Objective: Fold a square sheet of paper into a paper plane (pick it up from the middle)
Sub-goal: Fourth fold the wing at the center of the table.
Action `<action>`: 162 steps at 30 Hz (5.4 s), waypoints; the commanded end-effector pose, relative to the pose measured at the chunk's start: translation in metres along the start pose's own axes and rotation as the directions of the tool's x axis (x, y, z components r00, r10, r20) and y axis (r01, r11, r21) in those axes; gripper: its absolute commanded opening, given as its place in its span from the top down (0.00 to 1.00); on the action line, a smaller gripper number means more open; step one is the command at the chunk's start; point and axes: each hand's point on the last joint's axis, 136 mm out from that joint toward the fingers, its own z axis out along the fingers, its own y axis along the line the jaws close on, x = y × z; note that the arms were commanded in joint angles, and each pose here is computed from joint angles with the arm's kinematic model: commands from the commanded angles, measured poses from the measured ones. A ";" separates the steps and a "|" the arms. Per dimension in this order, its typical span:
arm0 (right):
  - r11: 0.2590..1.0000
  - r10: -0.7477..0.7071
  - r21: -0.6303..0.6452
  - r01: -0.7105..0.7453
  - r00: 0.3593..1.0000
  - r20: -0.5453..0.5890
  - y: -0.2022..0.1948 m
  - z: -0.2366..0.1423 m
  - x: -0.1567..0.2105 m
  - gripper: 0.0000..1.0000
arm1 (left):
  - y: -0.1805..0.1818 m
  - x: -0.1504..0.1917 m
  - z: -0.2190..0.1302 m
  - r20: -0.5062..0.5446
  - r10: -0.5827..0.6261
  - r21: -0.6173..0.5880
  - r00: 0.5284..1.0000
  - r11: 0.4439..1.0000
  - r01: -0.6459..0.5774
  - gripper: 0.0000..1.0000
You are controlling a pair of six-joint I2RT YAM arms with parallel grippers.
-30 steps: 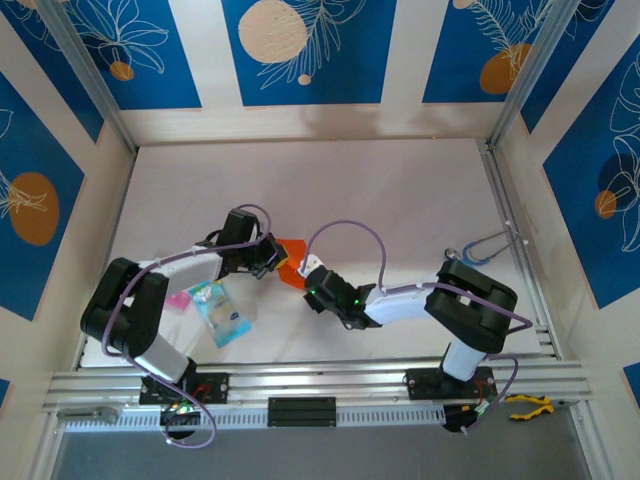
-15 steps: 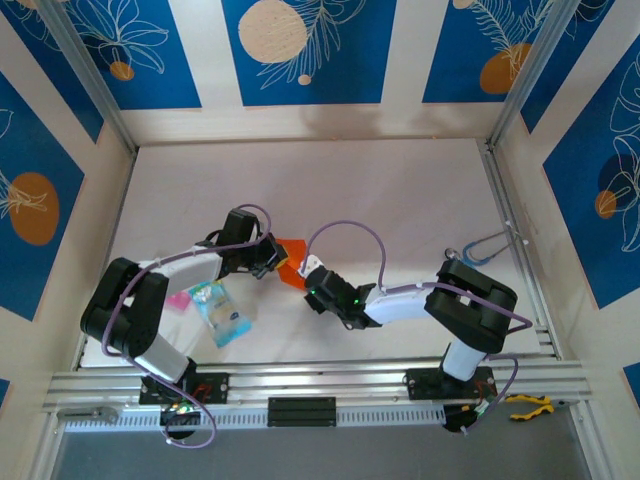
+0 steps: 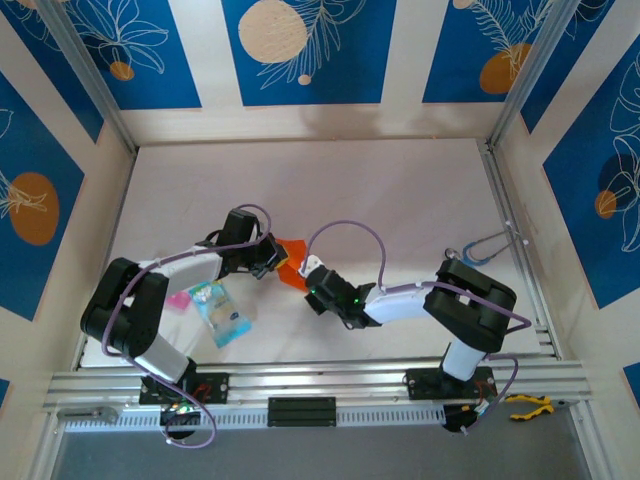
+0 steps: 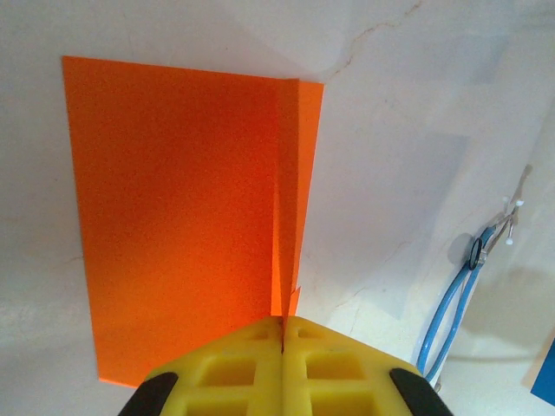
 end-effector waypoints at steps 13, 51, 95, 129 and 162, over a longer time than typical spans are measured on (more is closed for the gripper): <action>0.958 0.216 -0.186 -0.217 0.976 -0.025 0.019 0.004 0.000 0.95 | -0.011 -0.017 -0.030 0.084 0.026 0.000 0.996 1.000 -0.027 0.61; 0.570 0.610 -0.466 -0.677 0.728 -0.312 0.029 0.012 0.000 0.96 | -0.003 -0.013 -0.026 0.065 0.033 0.024 0.997 0.999 -0.034 0.85; 0.493 0.724 -0.332 -0.804 0.590 -0.356 0.017 0.019 0.022 0.95 | -0.006 0.011 0.045 -0.141 0.048 0.085 0.989 0.996 -0.036 0.92; 0.488 0.727 -0.301 -0.819 0.573 -0.378 0.015 0.017 0.026 0.94 | -0.004 0.014 0.056 -0.163 0.088 0.068 0.983 0.995 -0.078 0.89; 0.407 0.752 -0.242 -0.881 0.474 -0.458 0.005 0.011 0.031 0.96 | -0.021 0.018 0.049 -0.149 0.128 0.114 0.981 0.987 -0.111 0.85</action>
